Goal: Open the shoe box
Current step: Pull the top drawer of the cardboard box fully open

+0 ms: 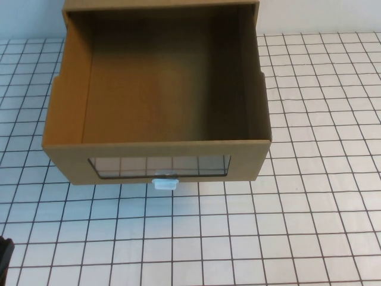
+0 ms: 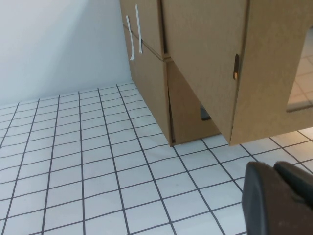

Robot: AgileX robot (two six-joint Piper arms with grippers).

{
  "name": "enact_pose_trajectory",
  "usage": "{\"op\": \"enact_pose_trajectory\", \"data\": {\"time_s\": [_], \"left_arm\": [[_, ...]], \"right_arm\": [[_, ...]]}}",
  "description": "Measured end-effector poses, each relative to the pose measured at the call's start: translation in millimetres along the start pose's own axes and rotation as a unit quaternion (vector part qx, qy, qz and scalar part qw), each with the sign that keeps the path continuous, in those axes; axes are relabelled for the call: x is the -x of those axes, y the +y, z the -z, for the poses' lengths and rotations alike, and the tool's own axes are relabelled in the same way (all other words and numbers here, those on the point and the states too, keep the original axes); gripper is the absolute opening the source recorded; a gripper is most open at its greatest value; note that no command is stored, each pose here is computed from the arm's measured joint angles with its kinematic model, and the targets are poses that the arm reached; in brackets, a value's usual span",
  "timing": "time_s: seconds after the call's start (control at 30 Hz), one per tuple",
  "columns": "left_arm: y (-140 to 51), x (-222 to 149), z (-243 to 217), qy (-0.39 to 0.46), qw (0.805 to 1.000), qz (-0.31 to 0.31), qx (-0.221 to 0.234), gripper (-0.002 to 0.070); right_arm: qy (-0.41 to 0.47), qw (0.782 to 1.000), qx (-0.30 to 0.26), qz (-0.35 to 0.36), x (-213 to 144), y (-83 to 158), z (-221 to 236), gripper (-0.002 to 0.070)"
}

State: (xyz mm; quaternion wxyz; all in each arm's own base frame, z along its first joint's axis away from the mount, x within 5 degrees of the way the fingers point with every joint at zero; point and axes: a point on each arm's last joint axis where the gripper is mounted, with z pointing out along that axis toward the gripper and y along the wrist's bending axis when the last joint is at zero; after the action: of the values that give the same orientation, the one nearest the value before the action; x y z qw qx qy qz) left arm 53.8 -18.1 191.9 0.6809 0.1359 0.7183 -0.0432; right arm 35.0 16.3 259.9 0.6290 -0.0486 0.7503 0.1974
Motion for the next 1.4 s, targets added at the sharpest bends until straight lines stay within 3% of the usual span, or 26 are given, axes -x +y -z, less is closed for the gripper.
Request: {"op": "enact_pose_trajectory", "data": {"time_s": [0.17,0.5,0.83,1.4], "left_arm": [[0.0,0.0,0.0,0.000,1.000,0.000,0.000,-0.0002],[-0.2,-0.1,0.0,0.000,1.000,0.002,-0.001,-0.0002],[-0.2,-0.1,0.0,0.000,1.000,0.002,-0.001,-0.0002],[-0.2,0.0,0.0,0.000,1.000,0.003,-0.001,-0.0002]], "right_arm": [[-0.002,1.000,-0.016,0.024,-1.3,-3.0,-1.0,-0.0013],[-0.037,0.988,-0.151,0.016,-56.8,-33.9,-22.4,-0.0013],[0.041,0.985,-0.167,0.006,-76.4,-38.2,-23.2,-0.0013],[0.047,0.985,-0.168,0.005,-77.6,-38.3,-23.1,-0.0013]]}}
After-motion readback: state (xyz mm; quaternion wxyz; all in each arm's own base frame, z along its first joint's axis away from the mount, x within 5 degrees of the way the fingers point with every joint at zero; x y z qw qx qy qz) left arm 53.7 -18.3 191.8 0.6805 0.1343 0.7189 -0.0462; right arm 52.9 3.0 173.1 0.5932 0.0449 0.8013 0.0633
